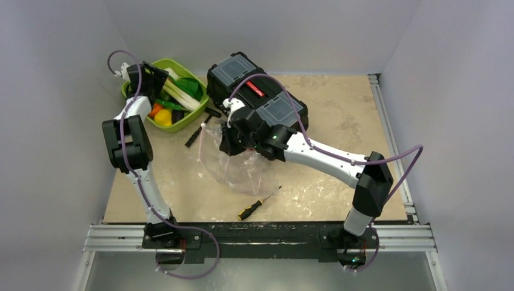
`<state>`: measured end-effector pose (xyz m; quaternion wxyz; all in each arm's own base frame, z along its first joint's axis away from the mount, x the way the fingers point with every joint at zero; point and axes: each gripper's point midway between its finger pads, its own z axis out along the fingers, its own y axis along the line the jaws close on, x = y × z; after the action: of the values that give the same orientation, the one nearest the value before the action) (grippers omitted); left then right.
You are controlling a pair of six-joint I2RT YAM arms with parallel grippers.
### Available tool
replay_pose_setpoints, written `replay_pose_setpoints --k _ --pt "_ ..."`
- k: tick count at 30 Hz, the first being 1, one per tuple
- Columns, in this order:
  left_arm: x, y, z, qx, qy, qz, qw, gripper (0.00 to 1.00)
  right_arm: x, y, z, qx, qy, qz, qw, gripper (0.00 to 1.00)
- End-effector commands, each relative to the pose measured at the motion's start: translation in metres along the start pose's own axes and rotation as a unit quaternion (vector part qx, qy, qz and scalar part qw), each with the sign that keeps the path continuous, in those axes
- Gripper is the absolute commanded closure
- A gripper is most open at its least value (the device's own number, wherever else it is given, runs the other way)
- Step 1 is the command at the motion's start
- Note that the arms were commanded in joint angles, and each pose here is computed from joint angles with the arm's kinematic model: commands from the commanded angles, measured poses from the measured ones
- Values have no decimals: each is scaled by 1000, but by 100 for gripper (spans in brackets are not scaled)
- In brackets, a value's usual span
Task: Place the food in the zip-top bag and seal the zipper
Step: Pick up the fake vegetable from the bin.
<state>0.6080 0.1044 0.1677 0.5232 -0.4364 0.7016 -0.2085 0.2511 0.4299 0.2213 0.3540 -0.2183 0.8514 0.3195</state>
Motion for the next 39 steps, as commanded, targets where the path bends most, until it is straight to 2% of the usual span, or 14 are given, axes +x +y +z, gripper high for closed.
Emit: replay_pose_setpoints --k 1,8,13,20,22,26,29,33,39 --pt "-17 0 12 -1 -42 2 999 24 -19 -1 -1 -8 -20 -1 1000 100" --pt "4 28 23 -41 -31 -48 998 22 -18 -2 3 -21 -12 9 1000 100" --pt "19 31 36 -25 -7 -86 996 30 -17 -2 5 -22 -7 12 1000 100" --pt "37 26 45 8 22 -114 993 52 -17 -2 6 -22 -7 15 1000 100" --pt "39 24 45 14 22 -111 993 55 -15 -2 7 -23 -5 18 1000 100" --pt "32 17 42 36 18 -92 995 83 -14 -1 9 -25 -1 21 999 100" --pt "17 3 24 52 6 -57 997 99 -14 -1 7 -22 -1 25 999 100" --pt "-17 -36 -27 86 -29 8 996 100 -12 -1 9 -19 11 34 999 100" --pt "-41 -72 -118 127 -63 89 986 100 -5 -1 11 -27 22 52 998 100"
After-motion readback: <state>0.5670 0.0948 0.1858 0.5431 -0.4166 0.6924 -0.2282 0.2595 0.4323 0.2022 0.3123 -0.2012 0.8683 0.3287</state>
